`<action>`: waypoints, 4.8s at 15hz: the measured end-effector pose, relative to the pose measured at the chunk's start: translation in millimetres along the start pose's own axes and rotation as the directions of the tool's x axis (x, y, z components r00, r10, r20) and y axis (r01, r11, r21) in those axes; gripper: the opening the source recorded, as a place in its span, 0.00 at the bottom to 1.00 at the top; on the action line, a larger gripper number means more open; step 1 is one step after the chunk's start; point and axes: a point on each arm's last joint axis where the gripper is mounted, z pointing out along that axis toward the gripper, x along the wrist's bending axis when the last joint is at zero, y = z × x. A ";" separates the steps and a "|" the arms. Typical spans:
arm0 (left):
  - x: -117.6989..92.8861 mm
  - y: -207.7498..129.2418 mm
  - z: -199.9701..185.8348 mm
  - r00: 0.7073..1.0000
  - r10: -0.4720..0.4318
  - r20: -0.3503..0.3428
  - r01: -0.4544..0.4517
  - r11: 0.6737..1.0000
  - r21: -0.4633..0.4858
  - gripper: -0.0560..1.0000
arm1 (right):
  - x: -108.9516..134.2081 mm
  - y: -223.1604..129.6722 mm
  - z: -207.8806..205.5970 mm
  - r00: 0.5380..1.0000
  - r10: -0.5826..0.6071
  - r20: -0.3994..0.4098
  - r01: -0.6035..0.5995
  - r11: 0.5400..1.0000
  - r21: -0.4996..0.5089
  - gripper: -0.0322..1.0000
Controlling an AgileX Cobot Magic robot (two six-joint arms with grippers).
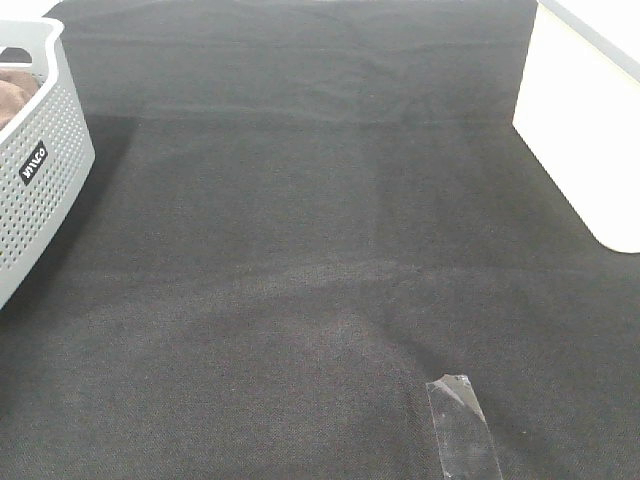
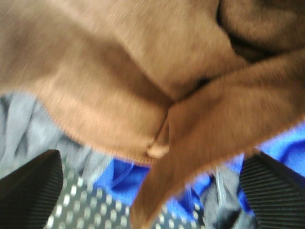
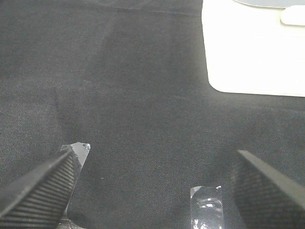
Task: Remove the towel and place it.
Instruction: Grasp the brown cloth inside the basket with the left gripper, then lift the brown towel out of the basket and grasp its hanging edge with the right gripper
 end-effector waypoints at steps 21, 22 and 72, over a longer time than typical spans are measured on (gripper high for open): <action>2.3 24.3 -76.8 0.981 -0.178 -0.073 0.169 0.979 -0.116 0.05 | 0.0 0.0 0.0 1.000 0.000 0.000 0.000 1.000 0.000 0.82; 0.7 26.7 -94.9 0.977 -0.194 -0.092 0.178 0.971 -0.157 0.05 | 0.0 0.0 0.0 1.000 0.000 0.000 0.000 1.000 0.000 0.82; -181.9 187.0 -385.2 0.976 -0.159 -0.150 -0.049 0.511 -0.858 0.05 | 161.0 125.8 258.6 0.109 -0.368 -0.923 0.180 0.921 -0.346 0.58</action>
